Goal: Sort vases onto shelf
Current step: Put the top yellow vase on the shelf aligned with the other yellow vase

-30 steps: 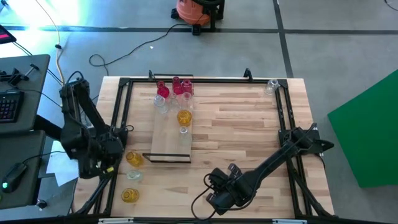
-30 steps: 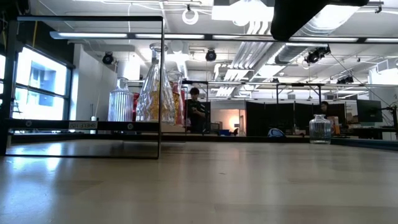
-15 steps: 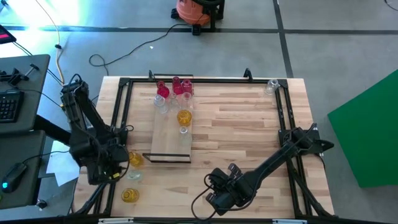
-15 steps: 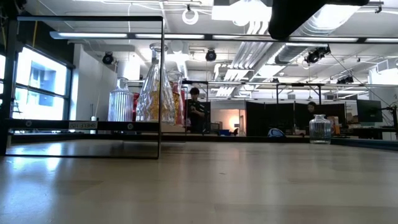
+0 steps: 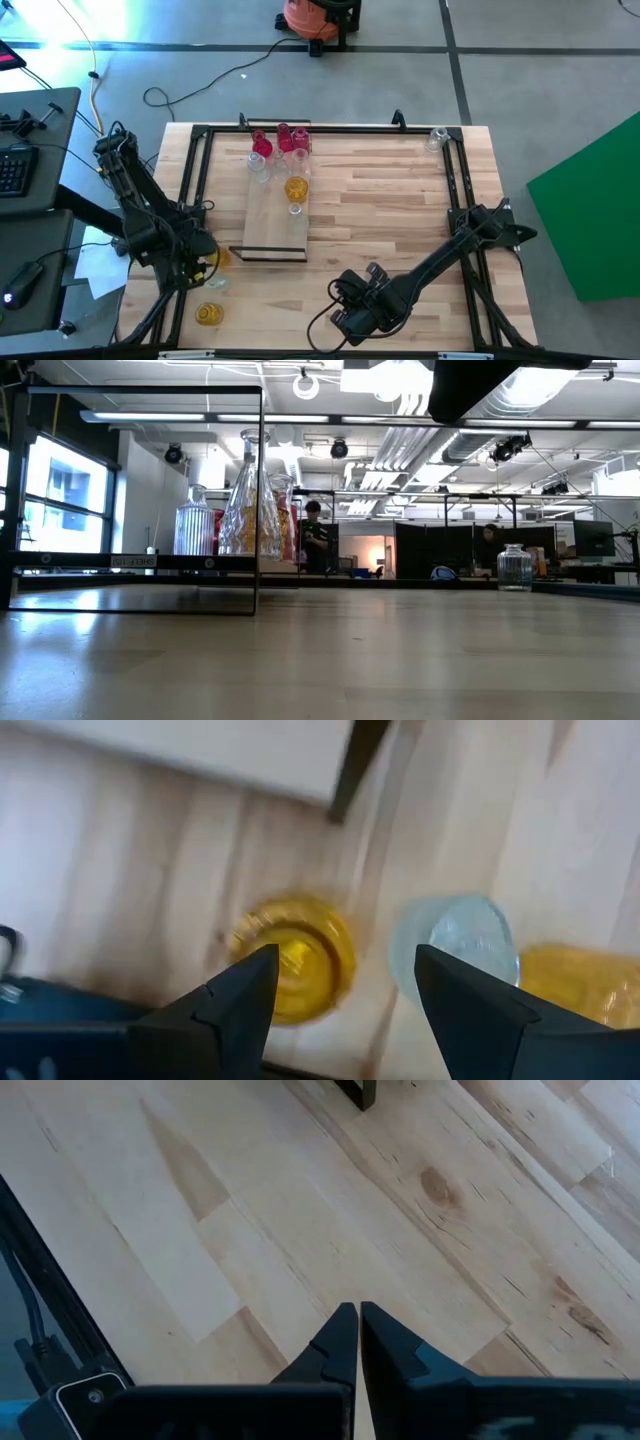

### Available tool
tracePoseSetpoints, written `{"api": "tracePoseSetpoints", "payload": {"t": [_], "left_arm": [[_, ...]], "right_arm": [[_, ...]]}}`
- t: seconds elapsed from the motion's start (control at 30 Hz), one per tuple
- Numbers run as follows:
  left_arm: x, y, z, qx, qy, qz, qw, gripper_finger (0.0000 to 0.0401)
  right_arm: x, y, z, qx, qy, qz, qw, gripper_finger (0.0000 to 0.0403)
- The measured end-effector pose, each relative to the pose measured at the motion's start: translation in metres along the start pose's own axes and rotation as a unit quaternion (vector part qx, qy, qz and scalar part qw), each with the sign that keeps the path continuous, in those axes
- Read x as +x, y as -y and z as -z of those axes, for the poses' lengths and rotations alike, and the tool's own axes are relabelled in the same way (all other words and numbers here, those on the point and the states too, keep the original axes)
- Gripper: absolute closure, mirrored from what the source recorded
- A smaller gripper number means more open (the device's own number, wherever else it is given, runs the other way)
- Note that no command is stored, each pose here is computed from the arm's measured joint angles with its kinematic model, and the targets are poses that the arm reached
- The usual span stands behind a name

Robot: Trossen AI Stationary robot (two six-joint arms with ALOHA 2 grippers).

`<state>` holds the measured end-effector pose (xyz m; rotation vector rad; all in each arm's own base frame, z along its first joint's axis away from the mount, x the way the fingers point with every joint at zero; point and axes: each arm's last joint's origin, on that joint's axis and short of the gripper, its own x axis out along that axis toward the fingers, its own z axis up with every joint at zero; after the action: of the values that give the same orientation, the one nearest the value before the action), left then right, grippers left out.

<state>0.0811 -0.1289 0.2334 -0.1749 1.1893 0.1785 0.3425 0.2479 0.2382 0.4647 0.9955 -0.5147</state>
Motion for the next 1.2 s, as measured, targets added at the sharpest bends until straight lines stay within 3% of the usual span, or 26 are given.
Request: {"api": "tracePoseSetpoints", "payload": {"t": [0.17, 0.5, 1.03, 1.2], "left_arm": [[0.007, 0.002, 0.003, -0.007, -0.031, 0.018, 0.999, 0.0174], [0.007, 0.001, 0.002, -0.006, -0.007, 0.007, 1.0, 0.0182], [0.016, -0.003, 0.006, -0.04, -0.006, 0.006, 0.999, 0.0279], [0.015, -0.004, 0.007, -0.042, -0.017, 0.011, 0.999, 0.0326]], "right_arm": [[0.0, 0.0, 0.0, 0.001, 0.0, -0.001, 1.0, 0.0403], [0.0, 0.0, 0.0, -0.003, 0.002, -0.002, 1.0, 0.0403], [-0.001, -0.007, -0.001, -0.001, 0.01, -0.031, 0.999, 0.0403], [-0.001, -0.008, -0.002, 0.0, 0.011, -0.036, 0.999, 0.0403]]}}
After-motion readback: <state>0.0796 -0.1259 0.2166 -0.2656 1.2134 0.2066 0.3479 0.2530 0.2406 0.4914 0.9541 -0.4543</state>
